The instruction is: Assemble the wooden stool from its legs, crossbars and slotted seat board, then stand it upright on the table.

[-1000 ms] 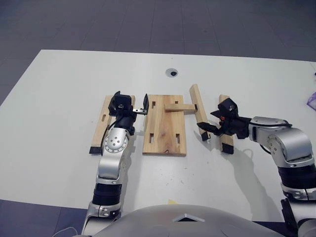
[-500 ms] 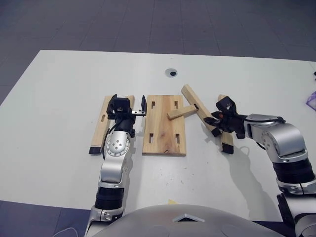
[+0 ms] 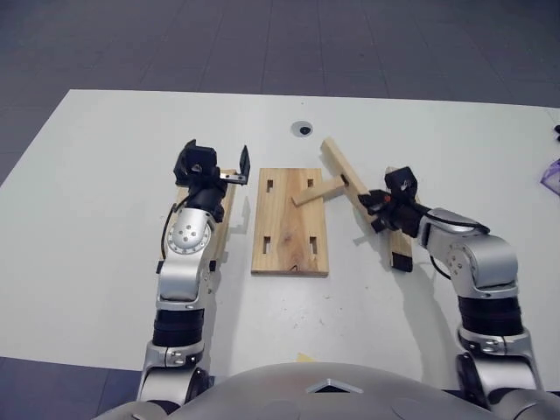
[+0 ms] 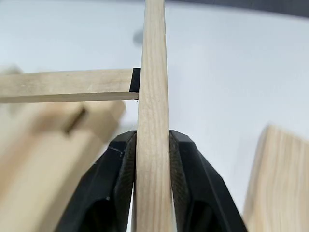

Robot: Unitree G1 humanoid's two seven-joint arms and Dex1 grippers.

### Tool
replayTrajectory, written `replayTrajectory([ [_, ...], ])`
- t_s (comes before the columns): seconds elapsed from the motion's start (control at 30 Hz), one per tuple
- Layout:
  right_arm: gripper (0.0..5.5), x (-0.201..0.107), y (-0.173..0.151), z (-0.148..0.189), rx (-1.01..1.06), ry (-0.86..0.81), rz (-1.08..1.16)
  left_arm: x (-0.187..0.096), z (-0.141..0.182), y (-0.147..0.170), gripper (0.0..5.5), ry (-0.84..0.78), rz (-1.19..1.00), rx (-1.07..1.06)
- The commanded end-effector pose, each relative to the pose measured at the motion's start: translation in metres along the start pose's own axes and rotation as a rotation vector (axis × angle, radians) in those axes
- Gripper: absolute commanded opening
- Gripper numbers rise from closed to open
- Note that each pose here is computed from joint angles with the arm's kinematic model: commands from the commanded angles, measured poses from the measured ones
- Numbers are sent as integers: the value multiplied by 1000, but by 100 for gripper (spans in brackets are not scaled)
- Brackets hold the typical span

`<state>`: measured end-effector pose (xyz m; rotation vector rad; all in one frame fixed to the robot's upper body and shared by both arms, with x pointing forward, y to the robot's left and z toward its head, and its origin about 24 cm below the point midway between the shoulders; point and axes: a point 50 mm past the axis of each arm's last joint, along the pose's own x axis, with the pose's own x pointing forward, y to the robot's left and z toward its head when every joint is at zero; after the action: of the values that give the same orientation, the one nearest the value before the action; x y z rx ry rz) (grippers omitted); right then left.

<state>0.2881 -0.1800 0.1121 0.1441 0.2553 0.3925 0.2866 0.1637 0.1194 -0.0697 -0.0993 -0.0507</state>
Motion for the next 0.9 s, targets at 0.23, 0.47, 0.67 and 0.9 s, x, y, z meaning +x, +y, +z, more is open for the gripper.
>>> replayTrajectory([
  [0.23,95,-44,18,39,537,-315,691,60,109,58,540,-47,-516,-662],
  [0.47,95,-44,59,21,561,-252,850,36,104,22,540,207,-1021,-685],
  [0.67,95,-46,79,7,571,-252,846,25,101,5,540,294,-1147,-678],
  [0.9,95,-42,100,-7,502,-178,868,25,109,-12,517,302,-1221,-689],
])
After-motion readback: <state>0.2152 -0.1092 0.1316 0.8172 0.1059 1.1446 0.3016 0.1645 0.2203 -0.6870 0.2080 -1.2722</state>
